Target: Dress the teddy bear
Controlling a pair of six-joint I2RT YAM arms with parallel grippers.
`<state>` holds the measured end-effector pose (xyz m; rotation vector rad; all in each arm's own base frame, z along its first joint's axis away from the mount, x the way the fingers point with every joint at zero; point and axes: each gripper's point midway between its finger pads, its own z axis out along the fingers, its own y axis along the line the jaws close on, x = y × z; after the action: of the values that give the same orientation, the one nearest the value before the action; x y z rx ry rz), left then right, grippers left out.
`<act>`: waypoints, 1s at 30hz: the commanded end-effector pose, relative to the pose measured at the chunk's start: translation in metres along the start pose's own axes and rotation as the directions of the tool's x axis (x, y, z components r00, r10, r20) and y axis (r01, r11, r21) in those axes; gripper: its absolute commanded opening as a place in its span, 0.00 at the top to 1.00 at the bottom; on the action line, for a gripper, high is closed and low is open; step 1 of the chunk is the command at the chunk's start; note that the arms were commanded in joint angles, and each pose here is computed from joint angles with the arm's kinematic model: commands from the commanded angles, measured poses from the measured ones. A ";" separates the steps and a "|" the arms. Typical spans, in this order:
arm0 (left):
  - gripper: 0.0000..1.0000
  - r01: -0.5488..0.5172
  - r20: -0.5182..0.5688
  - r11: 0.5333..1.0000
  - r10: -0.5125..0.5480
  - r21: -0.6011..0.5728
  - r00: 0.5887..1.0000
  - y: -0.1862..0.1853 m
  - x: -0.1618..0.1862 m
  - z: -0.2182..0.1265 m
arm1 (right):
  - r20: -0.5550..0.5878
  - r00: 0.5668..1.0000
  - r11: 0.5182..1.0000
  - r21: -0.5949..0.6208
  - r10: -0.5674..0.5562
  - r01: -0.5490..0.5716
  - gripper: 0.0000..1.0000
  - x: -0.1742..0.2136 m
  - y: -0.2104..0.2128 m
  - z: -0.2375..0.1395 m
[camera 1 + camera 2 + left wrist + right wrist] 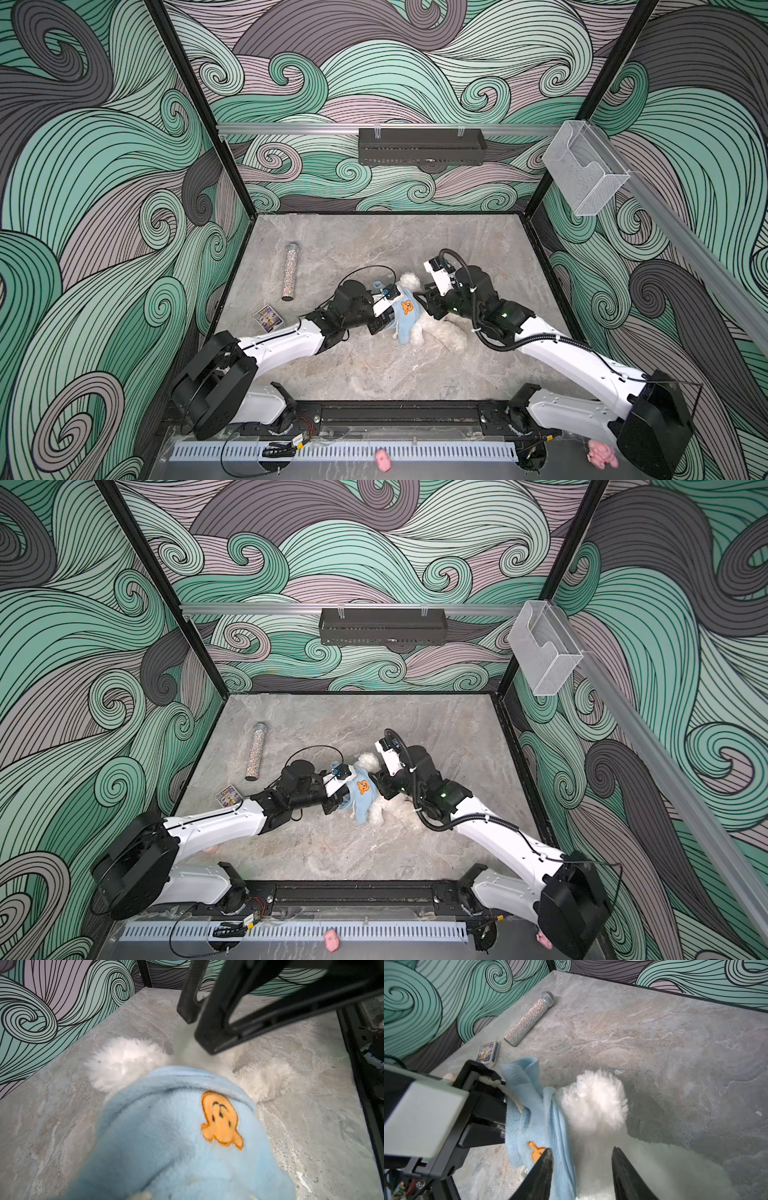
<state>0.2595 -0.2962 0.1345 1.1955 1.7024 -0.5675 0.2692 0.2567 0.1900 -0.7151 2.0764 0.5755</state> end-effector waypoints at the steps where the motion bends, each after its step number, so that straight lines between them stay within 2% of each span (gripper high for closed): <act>1: 1.00 0.001 -0.010 1.000 -0.001 0.014 1.000 -0.001 -0.004 0.001 | 0.001 0.993 0.989 0.086 -0.120 0.120 0.50 -0.012 -0.001 0.006; 8: 1.00 0.000 -0.013 1.000 0.000 0.020 1.000 -0.002 -0.003 0.001 | -0.007 0.989 0.987 0.067 -0.148 0.148 0.49 -0.016 0.012 0.031; 13: 1.00 -0.008 -0.021 1.000 0.008 0.022 1.000 -0.002 -0.002 0.000 | -0.007 0.990 0.976 0.165 -0.144 0.143 0.64 -0.022 -0.004 0.033; 19: 1.00 -0.008 -0.029 1.000 0.008 0.025 1.000 -0.003 0.001 0.001 | -0.004 0.989 0.969 0.200 -0.145 0.143 0.69 -0.028 -0.011 0.028; 25: 1.00 -0.007 -0.031 1.000 0.008 0.029 0.999 -0.004 0.002 0.002 | -0.010 0.991 0.968 0.215 -0.131 0.130 0.82 -0.029 -0.018 0.027; 30: 1.00 -0.016 -0.038 0.999 0.018 0.039 0.999 -0.006 0.005 0.003 | 0.009 0.999 0.985 0.168 -0.036 0.034 0.91 -0.035 -0.021 0.030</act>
<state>0.2586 -0.2945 0.1307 1.2087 1.7159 -0.5580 0.3067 0.2715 0.1864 -0.7161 2.0692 0.3354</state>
